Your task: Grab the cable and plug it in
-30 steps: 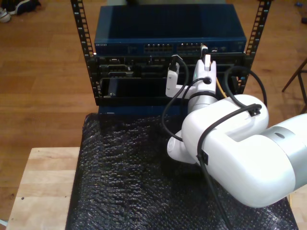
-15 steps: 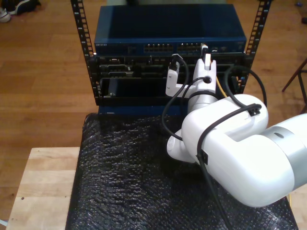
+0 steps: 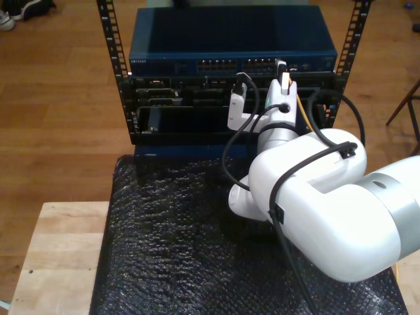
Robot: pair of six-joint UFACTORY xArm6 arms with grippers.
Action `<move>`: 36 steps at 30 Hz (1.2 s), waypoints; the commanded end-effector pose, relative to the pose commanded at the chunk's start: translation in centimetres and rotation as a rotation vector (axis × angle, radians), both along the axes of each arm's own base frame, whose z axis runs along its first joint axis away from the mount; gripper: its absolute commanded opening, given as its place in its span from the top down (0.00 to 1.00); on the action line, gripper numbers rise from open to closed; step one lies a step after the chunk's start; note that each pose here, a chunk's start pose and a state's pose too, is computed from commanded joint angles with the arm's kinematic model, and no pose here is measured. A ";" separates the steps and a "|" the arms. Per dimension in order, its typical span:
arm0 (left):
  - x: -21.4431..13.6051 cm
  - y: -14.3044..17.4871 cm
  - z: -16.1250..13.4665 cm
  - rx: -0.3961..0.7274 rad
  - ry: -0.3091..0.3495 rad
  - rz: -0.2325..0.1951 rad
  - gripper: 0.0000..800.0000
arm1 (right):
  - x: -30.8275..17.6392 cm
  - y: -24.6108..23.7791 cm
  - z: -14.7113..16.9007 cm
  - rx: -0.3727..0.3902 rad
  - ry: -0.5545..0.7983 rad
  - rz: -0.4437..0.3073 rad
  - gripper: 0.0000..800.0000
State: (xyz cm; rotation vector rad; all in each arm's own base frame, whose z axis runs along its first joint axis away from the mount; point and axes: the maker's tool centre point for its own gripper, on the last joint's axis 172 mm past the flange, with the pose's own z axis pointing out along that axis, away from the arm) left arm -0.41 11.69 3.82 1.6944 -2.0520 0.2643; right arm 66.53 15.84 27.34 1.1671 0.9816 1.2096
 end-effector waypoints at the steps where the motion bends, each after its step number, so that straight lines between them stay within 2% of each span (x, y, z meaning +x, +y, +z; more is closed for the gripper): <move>1: 0.0 0.0 0.0 0.000 0.000 0.000 0.00 | 0.0 0.0 -0.1 -0.001 0.001 0.000 1.00; 36: 0.0 0.0 0.0 0.000 0.000 0.000 0.00 | 0.0 -0.2 -0.4 -0.002 0.005 -0.005 1.00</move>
